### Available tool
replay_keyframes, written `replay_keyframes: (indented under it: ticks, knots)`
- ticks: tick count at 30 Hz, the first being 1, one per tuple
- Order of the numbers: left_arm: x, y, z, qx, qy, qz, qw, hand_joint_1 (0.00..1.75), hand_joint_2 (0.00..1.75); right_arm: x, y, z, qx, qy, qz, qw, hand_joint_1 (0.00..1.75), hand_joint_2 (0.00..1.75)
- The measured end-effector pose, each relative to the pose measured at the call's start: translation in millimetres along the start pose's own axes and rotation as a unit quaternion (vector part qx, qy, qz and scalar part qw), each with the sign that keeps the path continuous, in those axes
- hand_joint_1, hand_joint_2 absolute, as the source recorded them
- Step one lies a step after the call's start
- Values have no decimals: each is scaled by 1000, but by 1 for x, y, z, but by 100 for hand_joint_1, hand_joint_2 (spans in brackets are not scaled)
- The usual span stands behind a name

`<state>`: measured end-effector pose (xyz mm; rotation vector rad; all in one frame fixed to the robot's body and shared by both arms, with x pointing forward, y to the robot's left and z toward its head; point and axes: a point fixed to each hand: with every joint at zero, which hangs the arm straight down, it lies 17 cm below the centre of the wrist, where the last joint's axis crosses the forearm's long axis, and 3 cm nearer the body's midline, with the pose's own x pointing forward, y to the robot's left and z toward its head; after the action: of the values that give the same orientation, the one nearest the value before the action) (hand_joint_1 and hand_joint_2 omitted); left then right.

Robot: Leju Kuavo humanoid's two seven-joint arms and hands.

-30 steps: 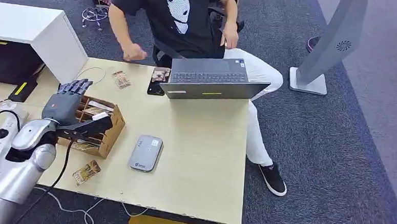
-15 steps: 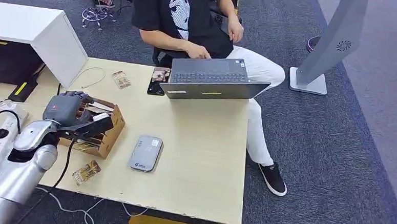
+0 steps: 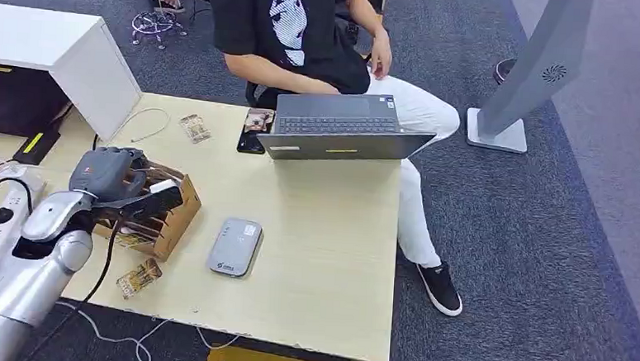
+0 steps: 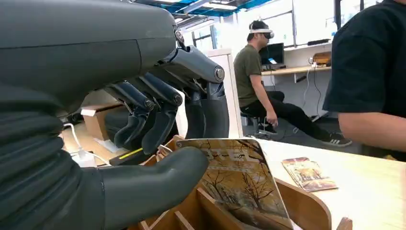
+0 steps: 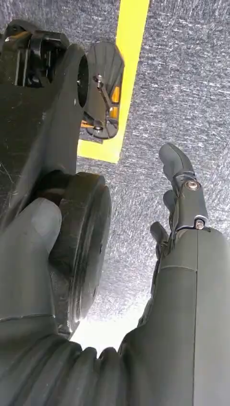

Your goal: Pass the card to the sensor for recognition and then transmit it.

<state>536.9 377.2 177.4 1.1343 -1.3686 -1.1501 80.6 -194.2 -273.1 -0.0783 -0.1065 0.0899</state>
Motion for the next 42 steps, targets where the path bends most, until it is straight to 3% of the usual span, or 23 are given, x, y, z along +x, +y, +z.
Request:
replay_keyframes:
  ticks: [8,11,12,15,20,24,31,35,42]
  knots:
    - [2,2,-2,2,-1,-1,1000,145,175,0,0,0,0,0,-2,1000,0,175]
    - [2,2,-2,2,-1,-1,1000,157,175,0,0,0,0,0,-2,1000,0,175]
    - [2,2,-2,2,-1,-1,1000,175,175,0,0,0,0,0,-2,1000,0,175]
    - [2,5,-2,10,0,-4,1000,175,175,0,0,0,0,1,-2,1000,0,175]
    - [3,55,-3,134,3,-32,990,175,175,-1,-1,0,-3,2,3,1000,0,175]
    - [20,122,8,254,-24,-43,966,175,175,-1,-3,-1,-9,2,7,1000,0,175]
    - [64,227,65,449,-97,-61,886,175,175,-1,-4,0,-16,0,12,1000,0,175]
    - [84,244,91,487,-131,-74,861,175,175,-1,-3,0,-18,1,9,1000,0,175]
    - [65,259,93,506,-88,-113,851,175,175,-1,-4,0,-19,2,14,1000,0,175]
